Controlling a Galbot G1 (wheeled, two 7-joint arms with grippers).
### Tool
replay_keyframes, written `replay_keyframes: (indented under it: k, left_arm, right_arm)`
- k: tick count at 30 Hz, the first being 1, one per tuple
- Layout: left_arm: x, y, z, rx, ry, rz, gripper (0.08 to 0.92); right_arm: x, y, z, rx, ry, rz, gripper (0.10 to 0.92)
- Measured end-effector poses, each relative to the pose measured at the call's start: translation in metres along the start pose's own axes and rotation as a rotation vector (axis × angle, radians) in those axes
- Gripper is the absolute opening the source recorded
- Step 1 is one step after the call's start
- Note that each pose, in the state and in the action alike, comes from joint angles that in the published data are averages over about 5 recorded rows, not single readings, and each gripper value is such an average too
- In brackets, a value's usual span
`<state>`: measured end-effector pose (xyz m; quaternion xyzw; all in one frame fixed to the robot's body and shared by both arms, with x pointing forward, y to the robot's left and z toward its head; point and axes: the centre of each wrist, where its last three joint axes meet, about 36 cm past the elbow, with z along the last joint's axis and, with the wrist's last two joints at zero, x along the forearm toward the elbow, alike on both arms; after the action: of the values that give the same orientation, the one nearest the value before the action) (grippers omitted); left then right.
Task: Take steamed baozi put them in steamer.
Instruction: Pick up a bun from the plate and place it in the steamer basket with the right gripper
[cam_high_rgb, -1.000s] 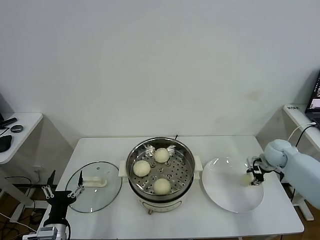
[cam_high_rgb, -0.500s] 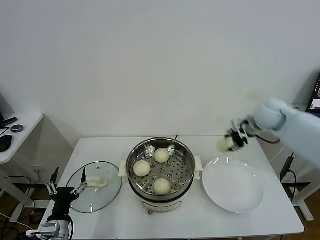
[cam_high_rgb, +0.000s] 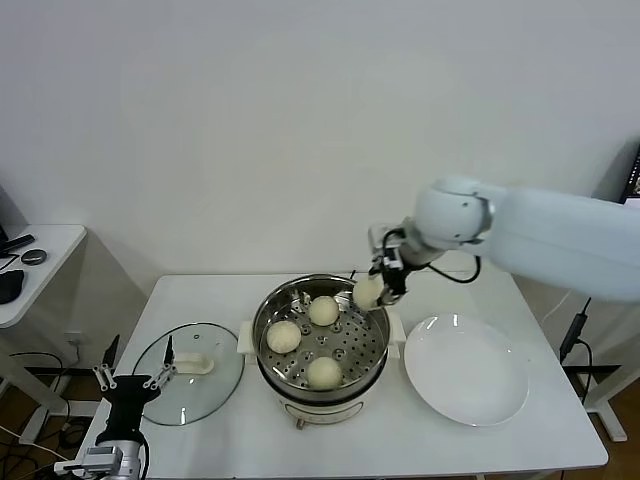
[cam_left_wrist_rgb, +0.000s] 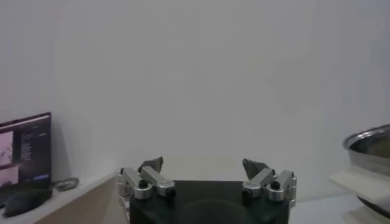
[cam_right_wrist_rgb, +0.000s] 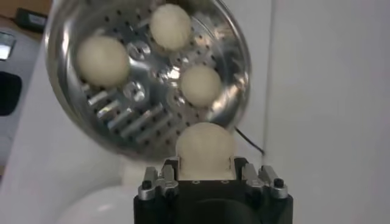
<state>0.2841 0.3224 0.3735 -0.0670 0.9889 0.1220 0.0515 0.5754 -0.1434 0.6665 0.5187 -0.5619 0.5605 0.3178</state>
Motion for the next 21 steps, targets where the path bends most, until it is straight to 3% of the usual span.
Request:
replay_keyframes:
  k: [21]
  left_arm:
    - [0.0,0.005,0.001,0.0,-0.002,-0.021,0.823]
  right_arm:
    - [-0.075,0.026,-0.019,-0.003,0.064,-0.065,0.565]
